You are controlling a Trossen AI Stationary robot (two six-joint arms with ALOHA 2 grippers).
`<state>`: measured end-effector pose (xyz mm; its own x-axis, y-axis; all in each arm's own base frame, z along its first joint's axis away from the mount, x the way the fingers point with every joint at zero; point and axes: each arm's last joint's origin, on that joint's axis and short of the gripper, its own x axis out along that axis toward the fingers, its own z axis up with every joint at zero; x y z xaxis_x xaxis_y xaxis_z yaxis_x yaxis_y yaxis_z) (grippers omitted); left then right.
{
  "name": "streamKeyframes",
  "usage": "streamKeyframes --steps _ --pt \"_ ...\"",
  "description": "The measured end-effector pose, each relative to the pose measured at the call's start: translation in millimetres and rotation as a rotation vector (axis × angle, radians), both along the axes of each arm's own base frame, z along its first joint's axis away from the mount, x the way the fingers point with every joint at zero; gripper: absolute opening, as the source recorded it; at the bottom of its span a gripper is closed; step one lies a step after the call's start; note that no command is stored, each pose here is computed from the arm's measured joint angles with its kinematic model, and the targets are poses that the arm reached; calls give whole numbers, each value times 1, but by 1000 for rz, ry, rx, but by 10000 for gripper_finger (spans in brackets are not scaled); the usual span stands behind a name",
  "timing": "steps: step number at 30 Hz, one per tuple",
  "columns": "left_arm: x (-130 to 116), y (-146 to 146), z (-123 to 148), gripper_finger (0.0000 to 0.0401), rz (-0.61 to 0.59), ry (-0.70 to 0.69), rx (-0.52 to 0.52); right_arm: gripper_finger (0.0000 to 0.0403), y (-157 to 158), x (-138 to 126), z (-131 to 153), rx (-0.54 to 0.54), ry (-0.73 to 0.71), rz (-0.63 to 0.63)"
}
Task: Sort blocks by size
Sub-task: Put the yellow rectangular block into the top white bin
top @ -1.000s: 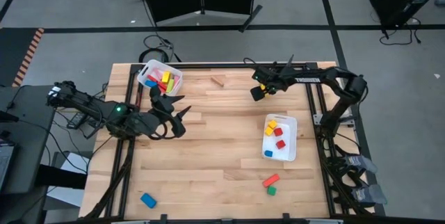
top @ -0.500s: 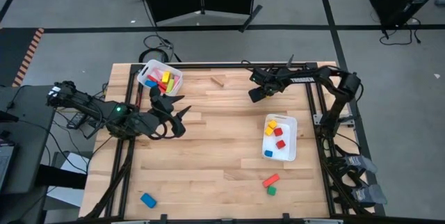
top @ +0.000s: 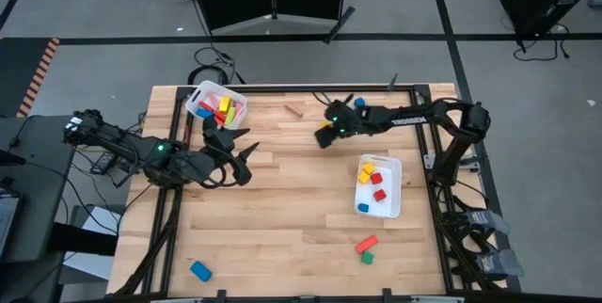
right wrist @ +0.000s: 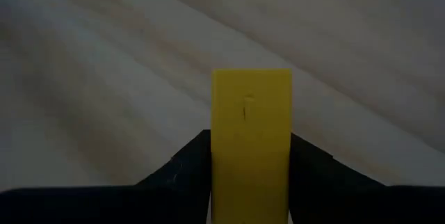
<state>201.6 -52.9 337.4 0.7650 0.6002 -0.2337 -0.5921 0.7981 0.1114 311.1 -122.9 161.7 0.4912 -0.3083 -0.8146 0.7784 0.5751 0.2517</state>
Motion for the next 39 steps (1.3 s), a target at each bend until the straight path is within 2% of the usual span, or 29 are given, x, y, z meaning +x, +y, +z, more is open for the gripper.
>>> streamKeyframes --steps 4,7,11,15,20,23,28,32,37,39 --pt "0 0 4 214 -5 -18 14 143 12 33 23 -145 -314 112" --pt "-2 1 9 214 -10 -42 20 143 10 53 37 -241 -455 140" --pt "-8 3 17 214 -15 -78 26 143 -6 89 46 -340 -534 166" --pt "-15 6 24 214 -11 -132 8 143 -20 136 54 -411 -608 231" --pt "-24 9 30 214 -10 -164 -6 143 -33 187 61 -463 -693 300" --pt "-28 11 33 214 -9 -184 -15 143 -43 211 57 -507 -705 325" --pt "-32 13 35 214 -9 -193 -18 143 -62 240 42 -526 -724 307" --pt "-33 13 35 214 -9 -196 -20 143 -76 253 29 -492 -748 274" --pt "-33 13 35 214 -9 -195 -19 145 -88 258 11 -421 -795 268" --pt "-33 13 35 214 -9 -194 -19 163 -90 257 6 -400 -793 279"
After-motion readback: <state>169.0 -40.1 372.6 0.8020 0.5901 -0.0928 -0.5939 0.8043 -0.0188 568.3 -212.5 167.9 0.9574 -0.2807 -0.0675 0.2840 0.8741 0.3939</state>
